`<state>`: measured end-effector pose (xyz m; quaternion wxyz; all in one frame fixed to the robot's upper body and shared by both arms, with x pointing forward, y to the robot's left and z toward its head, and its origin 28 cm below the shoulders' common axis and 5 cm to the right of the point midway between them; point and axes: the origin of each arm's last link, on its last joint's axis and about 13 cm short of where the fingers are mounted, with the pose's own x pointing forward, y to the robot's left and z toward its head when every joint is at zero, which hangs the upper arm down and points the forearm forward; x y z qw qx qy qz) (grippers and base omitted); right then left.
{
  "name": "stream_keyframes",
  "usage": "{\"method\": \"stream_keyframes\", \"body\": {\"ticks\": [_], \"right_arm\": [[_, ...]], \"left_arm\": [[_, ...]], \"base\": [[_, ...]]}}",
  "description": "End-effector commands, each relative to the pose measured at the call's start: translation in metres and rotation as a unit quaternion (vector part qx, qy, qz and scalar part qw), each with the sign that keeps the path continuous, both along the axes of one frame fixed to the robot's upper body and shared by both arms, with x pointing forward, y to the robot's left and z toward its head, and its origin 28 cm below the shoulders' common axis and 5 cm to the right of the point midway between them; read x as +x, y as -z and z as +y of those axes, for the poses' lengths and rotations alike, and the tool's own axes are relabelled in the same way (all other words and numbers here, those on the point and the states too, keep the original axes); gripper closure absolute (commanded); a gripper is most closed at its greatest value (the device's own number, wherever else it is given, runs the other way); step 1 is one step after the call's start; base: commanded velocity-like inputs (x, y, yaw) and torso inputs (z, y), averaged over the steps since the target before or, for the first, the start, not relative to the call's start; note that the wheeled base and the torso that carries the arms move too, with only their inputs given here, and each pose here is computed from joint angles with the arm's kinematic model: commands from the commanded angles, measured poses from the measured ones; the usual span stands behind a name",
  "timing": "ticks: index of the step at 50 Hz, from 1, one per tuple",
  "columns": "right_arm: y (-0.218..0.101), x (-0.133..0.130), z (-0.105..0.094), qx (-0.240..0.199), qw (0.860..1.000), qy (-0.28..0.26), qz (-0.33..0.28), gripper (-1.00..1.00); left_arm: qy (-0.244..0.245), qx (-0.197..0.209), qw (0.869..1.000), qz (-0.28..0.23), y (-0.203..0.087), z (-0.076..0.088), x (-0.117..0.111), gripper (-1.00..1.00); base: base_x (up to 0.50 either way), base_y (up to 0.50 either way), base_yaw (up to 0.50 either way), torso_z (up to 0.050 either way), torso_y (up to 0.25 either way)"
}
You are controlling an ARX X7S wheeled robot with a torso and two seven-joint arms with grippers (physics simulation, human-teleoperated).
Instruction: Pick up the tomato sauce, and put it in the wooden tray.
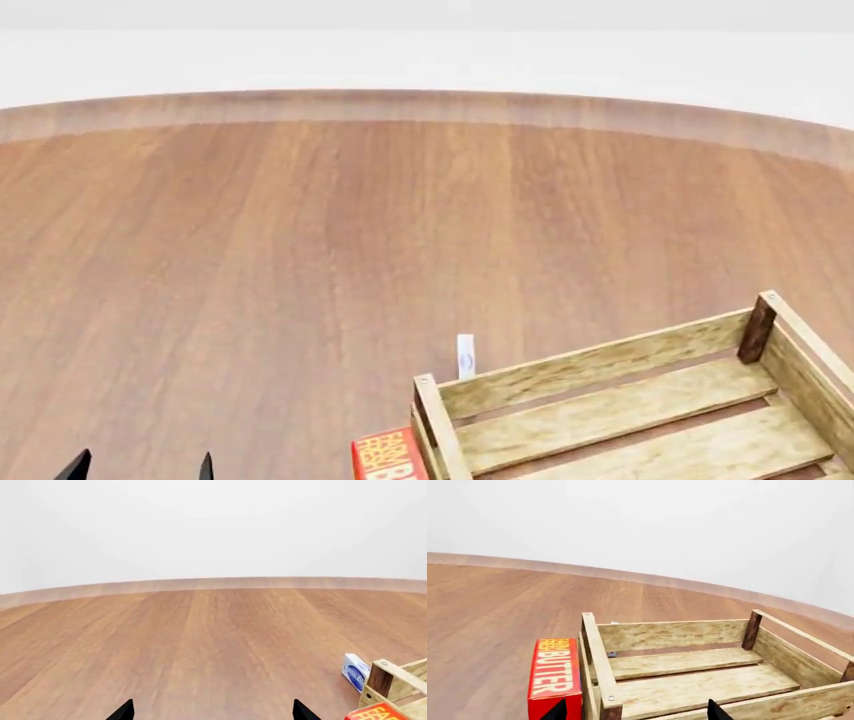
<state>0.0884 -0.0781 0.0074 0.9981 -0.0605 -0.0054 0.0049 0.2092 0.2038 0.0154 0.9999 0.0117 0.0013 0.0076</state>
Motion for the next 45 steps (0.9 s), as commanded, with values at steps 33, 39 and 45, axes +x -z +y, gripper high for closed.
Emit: {"method": "stream_keyframes", "body": {"ticks": [33,39,45], "right_arm": [[0.02,-0.029,0.003,0.022,0.999,0.011,0.041,-1.0],[0.021,-0.034,0.005,0.023,0.999,0.008,0.044,-1.0],[0.023,-0.037,0.007,0.029,0.998,0.005,0.05,-1.0]], "left_arm": [[0.002,-0.004,1.0,-0.004,0.0,0.0,0.0,-1.0],[0.002,-0.004,1.0,-0.004,0.0,0.0,0.0,-1.0],[0.002,-0.003,1.0,-0.005,0.0,0.0,0.0,-1.0]], "base": [[0.0,0.0,0.0,0.0,0.0],[0.0,0.0,0.0,0.0,0.0],[0.0,0.0,0.0,0.0,0.0]]}}
